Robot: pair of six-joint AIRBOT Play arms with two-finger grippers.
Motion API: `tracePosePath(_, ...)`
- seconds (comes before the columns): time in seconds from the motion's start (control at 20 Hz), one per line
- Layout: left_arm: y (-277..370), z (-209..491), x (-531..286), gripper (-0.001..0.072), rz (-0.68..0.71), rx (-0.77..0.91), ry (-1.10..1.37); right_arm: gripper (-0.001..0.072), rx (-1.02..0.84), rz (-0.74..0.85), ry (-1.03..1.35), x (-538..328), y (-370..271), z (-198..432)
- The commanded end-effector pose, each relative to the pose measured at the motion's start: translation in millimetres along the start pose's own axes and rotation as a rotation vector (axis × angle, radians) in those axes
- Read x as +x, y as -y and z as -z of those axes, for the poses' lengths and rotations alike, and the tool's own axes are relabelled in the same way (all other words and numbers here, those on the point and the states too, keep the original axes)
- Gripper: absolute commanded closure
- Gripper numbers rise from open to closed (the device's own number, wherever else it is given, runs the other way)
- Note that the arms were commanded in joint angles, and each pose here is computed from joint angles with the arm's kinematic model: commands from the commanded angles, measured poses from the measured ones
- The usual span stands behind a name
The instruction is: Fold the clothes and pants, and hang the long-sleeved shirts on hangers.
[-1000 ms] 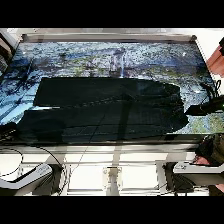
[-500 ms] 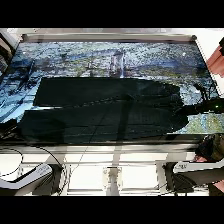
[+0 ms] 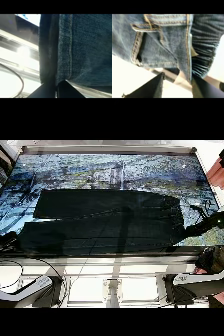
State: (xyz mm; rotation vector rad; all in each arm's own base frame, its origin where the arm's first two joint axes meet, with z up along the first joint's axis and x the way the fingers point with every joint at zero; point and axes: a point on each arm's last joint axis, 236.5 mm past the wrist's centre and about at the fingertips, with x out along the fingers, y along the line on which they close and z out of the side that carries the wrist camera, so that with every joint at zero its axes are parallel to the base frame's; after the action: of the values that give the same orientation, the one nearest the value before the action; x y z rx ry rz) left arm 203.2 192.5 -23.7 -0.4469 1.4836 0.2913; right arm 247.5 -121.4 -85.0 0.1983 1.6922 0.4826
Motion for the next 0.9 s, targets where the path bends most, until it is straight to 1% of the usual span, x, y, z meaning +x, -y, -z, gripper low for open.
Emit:
tracePosePath(0.0,-10,-7,-1,0.0681,-0.043,0.004,0.030,0.0413,0.033,0.008,-0.070,0,2,17)
tracePosePath(0.1,-12,-11,-1,0.0681,-0.049,0.005,0.046,0.0476,0.036,-0.016,-0.036,0,-4,8)
tracePosePath(0.2,-12,-12,-1,0.0682,-0.051,0.014,0.050,0.0523,0.038,-0.041,0.025,0,-10,-6)
tracePosePath(0.4,-12,-11,-1,0.0681,-0.049,0.016,0.048,0.0524,0.056,-0.104,0.113,10,-23,-25)
tracePosePath(0.55,-11,-10,-1,0.0681,-0.046,0.015,0.042,0.0525,0.082,-0.154,0.066,34,-33,-9)
tracePosePath(0.6,-10,-10,-1,0.0681,-0.042,0.015,0.041,0.0573,0.090,-0.170,0.050,41,-37,-3)
tracePosePath(0.65,-10,-10,-1,0.0681,-0.042,0.015,0.041,0.0693,0.095,-0.187,0.035,45,-42,1)
tracePosePath(0.75,-10,-9,-1,0.0681,-0.040,0.018,0.037,0.0691,0.095,-0.246,-0.016,41,-56,12)
tracePosePath(0.8,-5,-9,-1,0.0681,-0.020,0.054,0.037,0.0691,0.094,-0.274,-0.044,35,-62,17)
tracePosePath(0.85,11,-10,-2,0.0681,0.044,0.150,0.052,0.0691,0.098,-0.294,-0.067,24,-67,20)
